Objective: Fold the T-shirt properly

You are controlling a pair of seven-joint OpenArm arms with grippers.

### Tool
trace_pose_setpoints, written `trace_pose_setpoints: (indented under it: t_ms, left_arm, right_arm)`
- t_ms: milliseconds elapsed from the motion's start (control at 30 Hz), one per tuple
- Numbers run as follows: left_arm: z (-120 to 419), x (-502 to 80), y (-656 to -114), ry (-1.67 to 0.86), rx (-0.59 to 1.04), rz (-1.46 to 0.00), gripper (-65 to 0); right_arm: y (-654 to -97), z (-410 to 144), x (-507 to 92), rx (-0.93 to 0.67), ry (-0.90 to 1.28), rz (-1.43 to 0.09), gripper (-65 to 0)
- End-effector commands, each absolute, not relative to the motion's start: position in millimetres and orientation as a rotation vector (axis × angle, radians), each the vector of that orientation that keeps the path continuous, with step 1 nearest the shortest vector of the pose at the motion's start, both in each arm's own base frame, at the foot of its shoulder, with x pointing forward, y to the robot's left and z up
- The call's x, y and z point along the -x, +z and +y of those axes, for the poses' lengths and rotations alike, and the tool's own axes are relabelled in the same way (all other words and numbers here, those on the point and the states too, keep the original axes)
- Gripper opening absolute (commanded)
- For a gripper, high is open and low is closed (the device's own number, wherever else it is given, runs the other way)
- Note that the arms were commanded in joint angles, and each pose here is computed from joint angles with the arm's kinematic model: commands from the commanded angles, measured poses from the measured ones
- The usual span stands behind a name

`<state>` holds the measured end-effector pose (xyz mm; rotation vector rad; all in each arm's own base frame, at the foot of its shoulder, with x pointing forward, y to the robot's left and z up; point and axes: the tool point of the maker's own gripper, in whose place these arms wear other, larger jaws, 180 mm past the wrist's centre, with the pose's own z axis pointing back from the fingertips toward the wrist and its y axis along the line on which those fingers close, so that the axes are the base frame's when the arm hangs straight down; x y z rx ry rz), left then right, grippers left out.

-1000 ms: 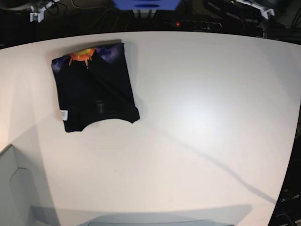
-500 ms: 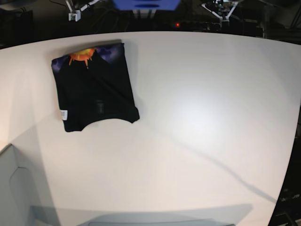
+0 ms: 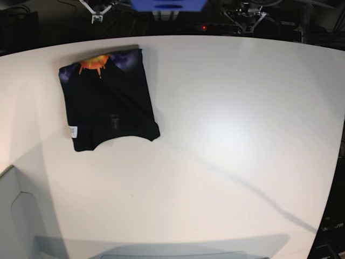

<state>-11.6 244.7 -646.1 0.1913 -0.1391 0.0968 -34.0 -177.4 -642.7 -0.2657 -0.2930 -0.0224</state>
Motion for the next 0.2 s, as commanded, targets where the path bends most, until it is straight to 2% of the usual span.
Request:
trace_pose_setpoints:
  t_ms: [0, 167]
  left_arm:
    - [242.8, 19.1, -646.4, 0.088, -0.191, -0.123, -65.0]
    - [219.2, 22.1, -650.7, 0.095, -0.155, -0.108, -65.0]
  right_arm:
    - [-641.2, -179.9, 40.5, 0.290, -0.009, -0.283, -65.0]
    - [-643.0, -168.5, 25.2, 0.273, -0.010, -0.305, -65.0]
